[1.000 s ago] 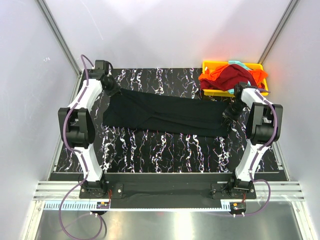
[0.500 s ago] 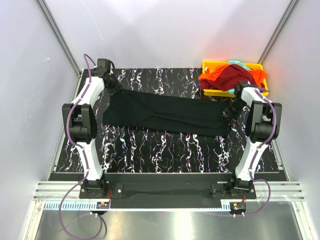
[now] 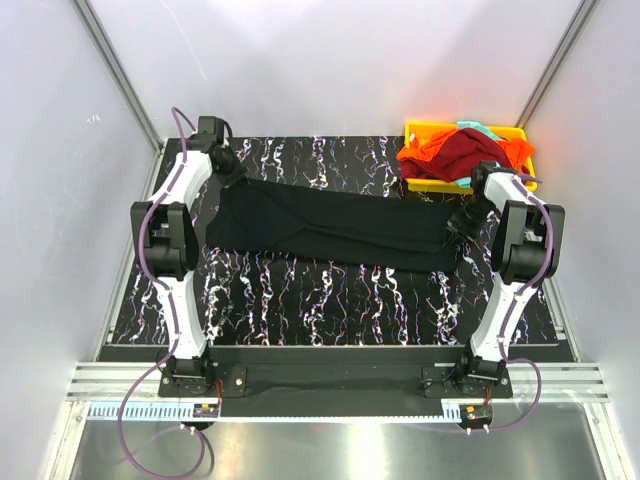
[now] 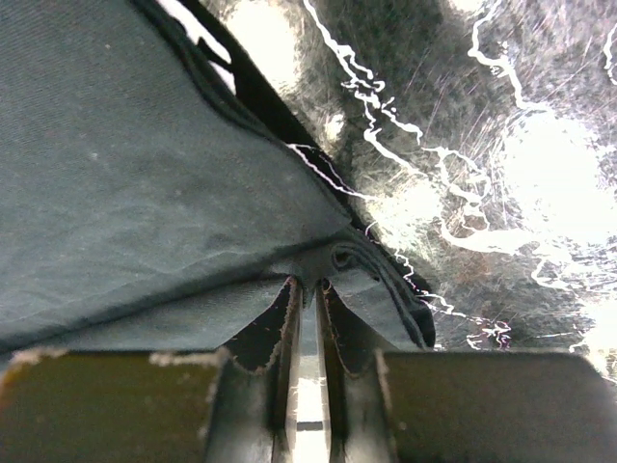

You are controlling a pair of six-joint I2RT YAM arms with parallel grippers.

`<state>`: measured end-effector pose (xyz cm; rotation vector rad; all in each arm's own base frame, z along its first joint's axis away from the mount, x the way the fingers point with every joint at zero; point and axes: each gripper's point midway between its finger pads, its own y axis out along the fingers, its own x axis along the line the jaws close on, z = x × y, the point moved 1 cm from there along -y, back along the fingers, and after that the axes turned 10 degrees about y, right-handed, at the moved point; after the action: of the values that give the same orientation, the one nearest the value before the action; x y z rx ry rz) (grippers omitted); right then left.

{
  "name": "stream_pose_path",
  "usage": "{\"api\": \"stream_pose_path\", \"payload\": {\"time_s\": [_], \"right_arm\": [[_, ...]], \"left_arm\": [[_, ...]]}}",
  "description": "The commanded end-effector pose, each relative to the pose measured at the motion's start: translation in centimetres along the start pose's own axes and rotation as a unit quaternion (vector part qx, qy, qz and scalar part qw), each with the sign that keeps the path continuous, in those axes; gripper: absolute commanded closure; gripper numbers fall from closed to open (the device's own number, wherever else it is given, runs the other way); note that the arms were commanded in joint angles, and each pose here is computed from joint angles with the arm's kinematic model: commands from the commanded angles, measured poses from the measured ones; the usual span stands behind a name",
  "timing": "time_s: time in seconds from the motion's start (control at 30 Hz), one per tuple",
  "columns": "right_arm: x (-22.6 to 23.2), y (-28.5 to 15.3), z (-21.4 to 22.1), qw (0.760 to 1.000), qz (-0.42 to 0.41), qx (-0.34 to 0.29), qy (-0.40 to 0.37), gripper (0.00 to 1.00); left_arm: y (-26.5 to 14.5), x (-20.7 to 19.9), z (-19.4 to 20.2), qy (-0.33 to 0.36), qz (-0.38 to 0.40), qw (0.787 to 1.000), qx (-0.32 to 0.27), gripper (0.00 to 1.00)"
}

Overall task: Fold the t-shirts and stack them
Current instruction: Fold the tshirt

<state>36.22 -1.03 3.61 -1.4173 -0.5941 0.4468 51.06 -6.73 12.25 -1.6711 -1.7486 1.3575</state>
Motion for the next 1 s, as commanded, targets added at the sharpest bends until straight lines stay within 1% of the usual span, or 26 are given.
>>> {"api": "stream_pose_path", "payload": {"time_s": [0.0, 0.17, 0.3, 0.4, 0.43, 0.5, 0.53, 0.57, 0.63, 0.67, 0.7, 0.77, 0.8, 0.87, 0.9, 0.93, 0.97], "right_arm": [[0.3, -0.5, -0.8, 1.0, -0.007, -0.004, -0.004, 0.83], [0.4, -0.4, -1.1, 1.0, -0.007, -0.003, -0.003, 0.8], [0.5, -0.7, -1.3, 1.0, -0.011, -0.006, -0.004, 0.75], [0.8, -1.1, -1.7, 1.0, -0.014, -0.011, -0.009, 0.64], [0.9, -1.5, -2.0, 1.0, -0.016, -0.017, -0.016, 0.57], [0.6, -2.0, -2.4, 0.999, -0.005, -0.028, -0.022, 0.51], [0.7, -2.9, -2.8, 0.999, -0.007, -0.042, -0.031, 0.45], [0.4, -3.3, -3.0, 0.998, -0.002, -0.05, -0.034, 0.43], [0.6, -4.7, -3.2, 0.997, -0.01, -0.067, -0.043, 0.39], [0.6, -5.1, -3.0, 0.997, -0.014, -0.068, -0.045, 0.38], [0.7, -5.4, -2.9, 0.996, -0.02, -0.071, -0.048, 0.37], [0.9, -6.3, -2.3, 0.995, -0.03, -0.077, -0.058, 0.36], [1.1, -6.6, -2.1, 0.994, -0.038, -0.079, -0.062, 0.36], [1.8, -7.2, -1.1, 0.992, -0.052, -0.082, -0.075, 0.35], [2.9, -7.3, -0.1, 0.99, -0.061, -0.085, -0.095, 0.34], [3.7, -7.7, 0.7, 0.987, -0.07, -0.09, -0.112, 0.33], [4.6, -7.9, 1.4, 0.984, -0.078, -0.093, -0.128, 0.32]], "left_arm": [[-0.2, -0.8, -2.6, 0.0, 0.014, 0.999, -0.036, 1.0], [0.7, -0.6, -2.6, -0.003, 0.011, 0.999, -0.033, 1.0], [1.2, -0.7, -2.8, 0.002, 0.012, 0.999, -0.032, 1.0], [1.7, -0.7, -2.9, 0.01, 0.014, 0.999, -0.03, 1.0], [1.7, -0.6, -3.0, 0.011, 0.014, 0.999, -0.031, 0.97], [1.4, -0.7, -3.1, 0.018, 0.013, 0.999, -0.035, 0.93], [1.1, -0.5, -3.4, 0.02, 0.009, 0.999, -0.039, 0.91], [0.2, -0.6, -3.7, 0.029, 0.007, 0.998, -0.048, 0.84], [-0.9, -0.4, -4.2, 0.044, -0.002, 0.997, -0.062, 0.77], [-1.1, -0.1, -3.8, 0.048, -0.007, 0.997, -0.059, 0.74], [-2.7, -0.4, -4.3, 0.052, -0.006, 0.996, -0.074, 0.72], [-4.0, -0.2, -4.1, 0.061, -0.011, 0.995, -0.081, 0.7], [-5.5, -0.2, -3.6, 0.064, -0.01, 0.994, -0.085, 0.68], [-6.9, -0.1, -2.7, 0.07, -0.009, 0.994, -0.087, 0.66], [-6.8, 0.6, -1.1, 0.072, -0.015, 0.995, -0.07, 0.66], [-8.9, 0.1, -1.1, 0.077, -0.006, 0.993, -0.086, 0.66], [-9.5, 0.3, -0.4, 0.082, -0.004, 0.993, -0.083, 0.66]]}}
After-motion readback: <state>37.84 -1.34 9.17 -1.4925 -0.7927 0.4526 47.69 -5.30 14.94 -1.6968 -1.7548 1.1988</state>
